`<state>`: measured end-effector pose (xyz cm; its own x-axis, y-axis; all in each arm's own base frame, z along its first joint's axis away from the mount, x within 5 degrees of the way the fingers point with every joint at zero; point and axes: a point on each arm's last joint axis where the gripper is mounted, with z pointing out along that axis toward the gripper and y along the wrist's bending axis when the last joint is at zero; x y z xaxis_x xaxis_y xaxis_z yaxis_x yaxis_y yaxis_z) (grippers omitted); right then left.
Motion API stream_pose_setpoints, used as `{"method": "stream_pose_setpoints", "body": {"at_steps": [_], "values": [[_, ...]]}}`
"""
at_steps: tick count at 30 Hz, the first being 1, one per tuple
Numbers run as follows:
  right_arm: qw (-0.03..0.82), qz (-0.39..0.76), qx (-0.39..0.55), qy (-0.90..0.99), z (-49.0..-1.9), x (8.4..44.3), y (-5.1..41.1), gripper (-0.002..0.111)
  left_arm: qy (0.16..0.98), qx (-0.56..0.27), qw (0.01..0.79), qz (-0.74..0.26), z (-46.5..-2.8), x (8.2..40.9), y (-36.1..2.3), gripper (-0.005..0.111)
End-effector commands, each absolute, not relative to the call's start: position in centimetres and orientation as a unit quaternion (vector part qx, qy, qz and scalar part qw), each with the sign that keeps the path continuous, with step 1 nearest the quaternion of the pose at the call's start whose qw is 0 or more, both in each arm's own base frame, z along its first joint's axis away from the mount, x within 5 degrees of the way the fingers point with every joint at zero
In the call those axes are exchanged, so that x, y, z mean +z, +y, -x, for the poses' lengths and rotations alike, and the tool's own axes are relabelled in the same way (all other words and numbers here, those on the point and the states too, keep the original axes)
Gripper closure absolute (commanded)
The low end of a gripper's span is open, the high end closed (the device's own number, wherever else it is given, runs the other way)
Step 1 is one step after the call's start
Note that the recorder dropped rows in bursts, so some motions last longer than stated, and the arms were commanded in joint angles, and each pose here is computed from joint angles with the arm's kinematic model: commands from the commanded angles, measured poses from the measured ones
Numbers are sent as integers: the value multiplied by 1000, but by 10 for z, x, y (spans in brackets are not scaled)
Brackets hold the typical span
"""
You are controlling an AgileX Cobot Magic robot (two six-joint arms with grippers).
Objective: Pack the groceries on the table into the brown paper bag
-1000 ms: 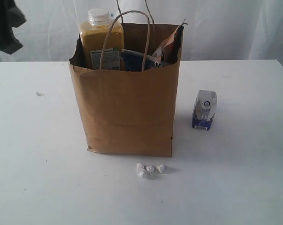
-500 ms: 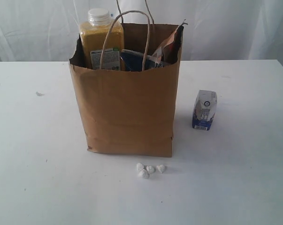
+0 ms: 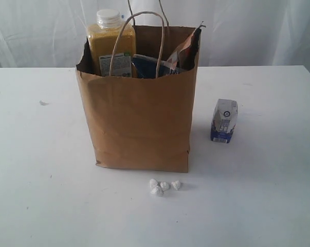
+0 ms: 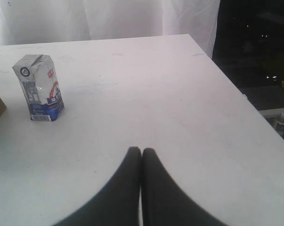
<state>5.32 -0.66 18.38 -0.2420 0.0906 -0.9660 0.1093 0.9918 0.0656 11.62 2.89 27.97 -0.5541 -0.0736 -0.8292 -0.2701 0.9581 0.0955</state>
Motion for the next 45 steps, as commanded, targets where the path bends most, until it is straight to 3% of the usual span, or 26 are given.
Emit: {"method": "stream_pose_setpoints", "body": {"at_steps": [1,5,12,17,22,25,36,45], "values": [[615,-57,-11,786,-53,183,-6,108,862,110,482,115,-83,279,28,107],[615,-57,-11,786,-53,183,-6,108,847,117,508,104,-65,283,27,107],[615,-57,-11,786,-53,183,-6,108,838,16,534,112,-59,284,11,107],[615,-57,-11,786,-53,183,-6,108,818,42,571,57,-68,273,11,107],[615,-57,-11,786,-53,183,-6,108,789,95,606,-34,-79,237,9,107],[615,-57,-11,786,-53,183,-6,108,780,77,620,-22,-78,220,8,107],[615,-57,-11,786,-53,183,-6,108,698,80,711,-14,-54,226,5,107],[615,-57,-11,786,-53,183,-6,108,760,67,646,-6,-52,206,5,107]]}}
